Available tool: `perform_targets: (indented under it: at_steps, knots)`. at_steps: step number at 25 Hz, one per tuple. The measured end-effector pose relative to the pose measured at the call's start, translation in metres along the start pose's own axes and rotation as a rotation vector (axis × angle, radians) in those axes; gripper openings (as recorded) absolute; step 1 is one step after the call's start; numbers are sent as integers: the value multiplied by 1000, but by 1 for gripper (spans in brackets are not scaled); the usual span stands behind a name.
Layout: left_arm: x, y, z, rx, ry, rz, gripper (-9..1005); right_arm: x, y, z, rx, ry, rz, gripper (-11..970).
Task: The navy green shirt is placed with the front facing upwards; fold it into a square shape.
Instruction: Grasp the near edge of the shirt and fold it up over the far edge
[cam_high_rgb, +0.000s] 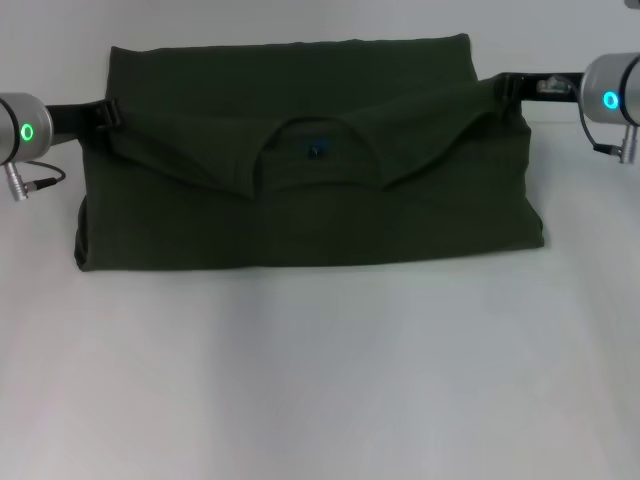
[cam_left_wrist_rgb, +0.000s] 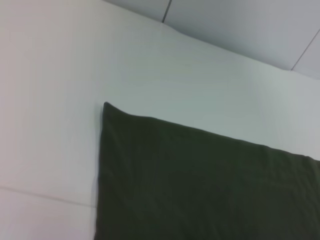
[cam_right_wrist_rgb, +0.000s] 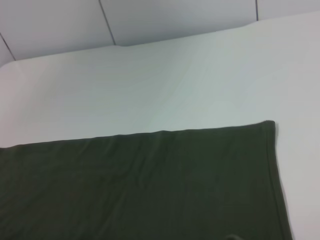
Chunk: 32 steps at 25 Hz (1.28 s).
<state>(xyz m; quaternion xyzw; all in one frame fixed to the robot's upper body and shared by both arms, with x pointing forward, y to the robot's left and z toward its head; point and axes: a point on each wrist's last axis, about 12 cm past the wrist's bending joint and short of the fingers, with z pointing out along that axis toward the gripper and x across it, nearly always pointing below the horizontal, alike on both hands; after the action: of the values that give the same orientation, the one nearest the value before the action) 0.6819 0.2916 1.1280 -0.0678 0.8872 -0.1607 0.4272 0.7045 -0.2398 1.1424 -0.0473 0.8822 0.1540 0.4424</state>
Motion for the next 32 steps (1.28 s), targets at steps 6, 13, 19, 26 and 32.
perform_targets:
  at_steps: [6, 13, 19, 26, 32]
  knots:
    - [-4, -1, 1, -6, -16, 11, 41, -5, 5, 4, 17, -4, -21, 22]
    - [-2, -5, 3, -12, -16, 34, 41, -10, 9, 4, 12, -8, -37, 22]
    - [2, -11, 6, -7, 4, 46, 42, -10, 18, 9, 19, 23, -86, 23]
    - [2, -5, 4, -28, 7, -63, 84, -14, 22, 11, 70, 54, -124, 191]
    - [4, 1, -2, -31, -17, -115, 318, -13, 16, 6, 57, 68, -99, 427]
